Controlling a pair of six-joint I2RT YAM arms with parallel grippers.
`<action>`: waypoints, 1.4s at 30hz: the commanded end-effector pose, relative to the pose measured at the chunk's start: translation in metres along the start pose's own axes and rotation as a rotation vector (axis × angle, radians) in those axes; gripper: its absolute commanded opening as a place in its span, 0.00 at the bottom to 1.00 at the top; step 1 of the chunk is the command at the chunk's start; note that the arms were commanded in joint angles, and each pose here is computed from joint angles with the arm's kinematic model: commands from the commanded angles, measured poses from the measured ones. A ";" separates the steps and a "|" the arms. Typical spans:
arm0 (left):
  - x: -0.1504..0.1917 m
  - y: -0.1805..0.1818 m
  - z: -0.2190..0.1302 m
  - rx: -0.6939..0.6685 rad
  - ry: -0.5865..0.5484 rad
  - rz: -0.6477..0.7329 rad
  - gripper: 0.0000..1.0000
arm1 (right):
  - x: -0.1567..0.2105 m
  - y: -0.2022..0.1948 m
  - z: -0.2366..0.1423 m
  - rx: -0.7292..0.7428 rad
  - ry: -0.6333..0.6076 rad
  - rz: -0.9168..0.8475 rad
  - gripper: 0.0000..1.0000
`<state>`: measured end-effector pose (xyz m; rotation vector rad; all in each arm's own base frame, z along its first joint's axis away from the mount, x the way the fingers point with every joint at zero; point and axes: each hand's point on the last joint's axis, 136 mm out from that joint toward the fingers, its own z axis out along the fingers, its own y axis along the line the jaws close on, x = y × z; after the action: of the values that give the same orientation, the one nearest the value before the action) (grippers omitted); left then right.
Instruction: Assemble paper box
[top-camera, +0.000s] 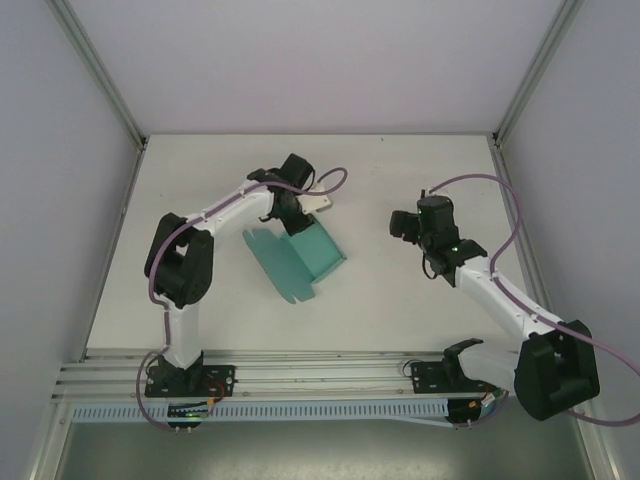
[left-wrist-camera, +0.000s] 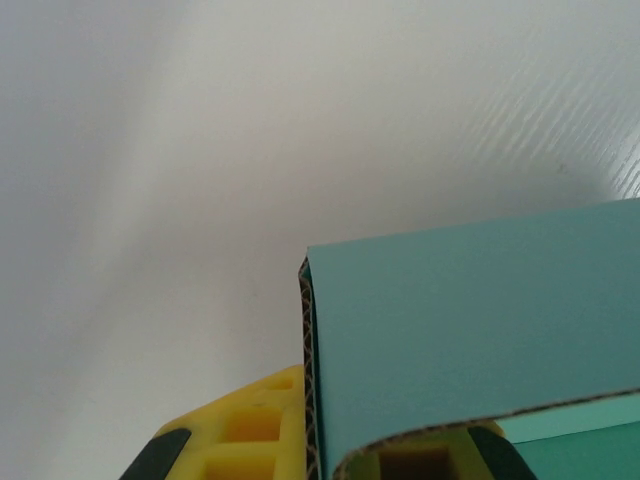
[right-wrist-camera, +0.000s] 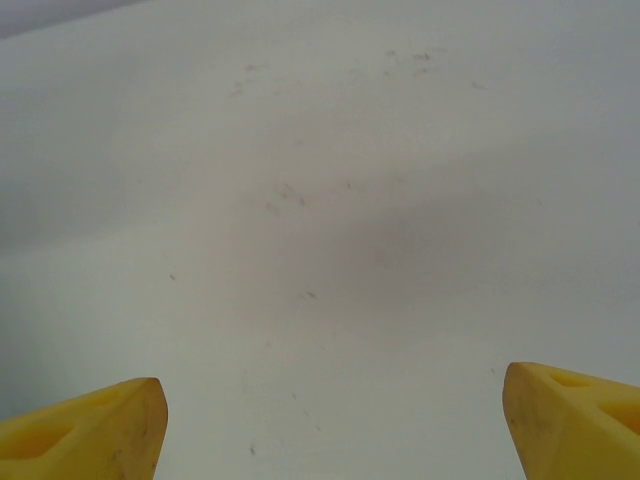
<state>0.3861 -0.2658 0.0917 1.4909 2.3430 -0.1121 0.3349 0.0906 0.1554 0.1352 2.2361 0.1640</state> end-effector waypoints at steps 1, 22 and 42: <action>0.015 -0.010 0.013 0.046 0.162 0.216 0.00 | 0.006 -0.003 -0.009 -0.011 0.024 -0.018 0.87; -0.012 -0.003 0.081 -0.107 0.190 0.379 0.08 | 0.014 -0.014 -0.011 0.024 0.044 -0.018 0.88; -0.024 0.094 -0.078 -0.815 -0.212 -0.699 0.00 | 0.026 0.067 0.023 -0.408 0.092 0.073 0.93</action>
<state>0.4741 -0.2514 0.2160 0.5557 2.0759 0.4444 0.3275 0.1405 0.1258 -0.0022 2.2670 0.5274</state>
